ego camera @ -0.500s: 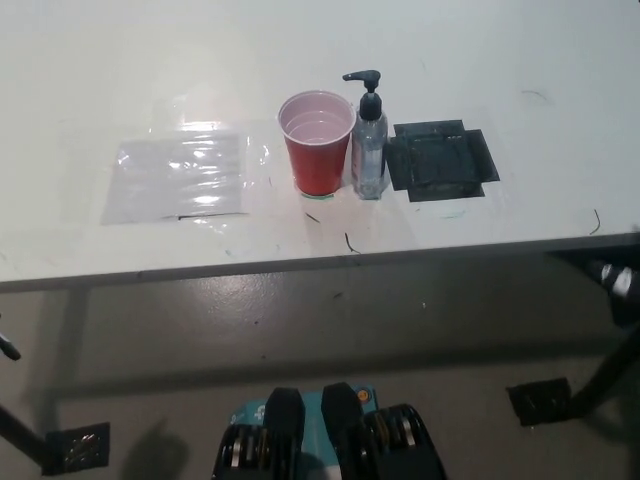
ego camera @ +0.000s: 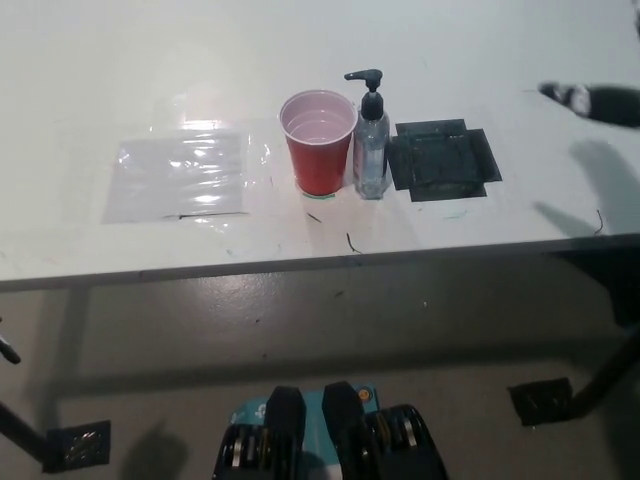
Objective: The robot uses its right hand to press the hand soap kept in the middle of the table to get liquid hand soap out
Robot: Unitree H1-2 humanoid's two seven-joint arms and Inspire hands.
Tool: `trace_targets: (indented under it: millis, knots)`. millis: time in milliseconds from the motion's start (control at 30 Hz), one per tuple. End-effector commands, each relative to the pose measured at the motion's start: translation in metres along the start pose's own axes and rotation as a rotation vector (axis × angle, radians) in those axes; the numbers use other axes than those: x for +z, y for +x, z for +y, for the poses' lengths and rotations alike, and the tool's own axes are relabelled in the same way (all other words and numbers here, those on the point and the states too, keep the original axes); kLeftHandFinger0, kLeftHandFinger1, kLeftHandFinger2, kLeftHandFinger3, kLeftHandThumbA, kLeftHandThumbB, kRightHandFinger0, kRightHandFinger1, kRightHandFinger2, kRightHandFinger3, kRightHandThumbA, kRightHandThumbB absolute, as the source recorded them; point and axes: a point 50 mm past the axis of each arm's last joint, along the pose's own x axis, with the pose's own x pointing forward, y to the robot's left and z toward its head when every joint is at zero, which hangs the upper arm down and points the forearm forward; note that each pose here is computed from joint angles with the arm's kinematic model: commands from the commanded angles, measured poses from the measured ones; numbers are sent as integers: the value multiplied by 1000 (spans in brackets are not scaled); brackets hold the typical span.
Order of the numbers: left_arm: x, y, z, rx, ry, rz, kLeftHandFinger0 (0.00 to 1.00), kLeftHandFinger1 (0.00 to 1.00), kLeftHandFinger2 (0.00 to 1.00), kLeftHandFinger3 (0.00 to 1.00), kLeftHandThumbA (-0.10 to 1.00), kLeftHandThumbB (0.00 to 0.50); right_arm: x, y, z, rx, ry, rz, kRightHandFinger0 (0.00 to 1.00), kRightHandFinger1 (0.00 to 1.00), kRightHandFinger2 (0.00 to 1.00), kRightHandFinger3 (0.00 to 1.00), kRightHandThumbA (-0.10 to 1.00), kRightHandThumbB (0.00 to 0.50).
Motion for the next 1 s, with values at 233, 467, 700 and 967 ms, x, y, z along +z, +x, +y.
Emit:
trace_targets:
  millis: [233,467,700,967]
  knots:
    - [13,-2,20,28,49,7,1000,1000,1000,901,1000,105,76,70,27,126,-75,-180,1000,1000,1000,1000,1000,402]
    - [17,0,21,22,54,8,1000,1000,1000,895,1000,128,87,101,59,186,-123,-226,1000,1000,1000,1000,1000,474]
    - [21,5,20,18,43,10,1000,1000,1000,890,1000,158,79,118,80,253,-162,-202,1000,1000,1000,1000,1000,424]
    - [25,6,27,18,60,12,1000,1000,1000,873,1000,150,54,113,100,311,-179,-157,1000,1000,1000,1000,1000,393]
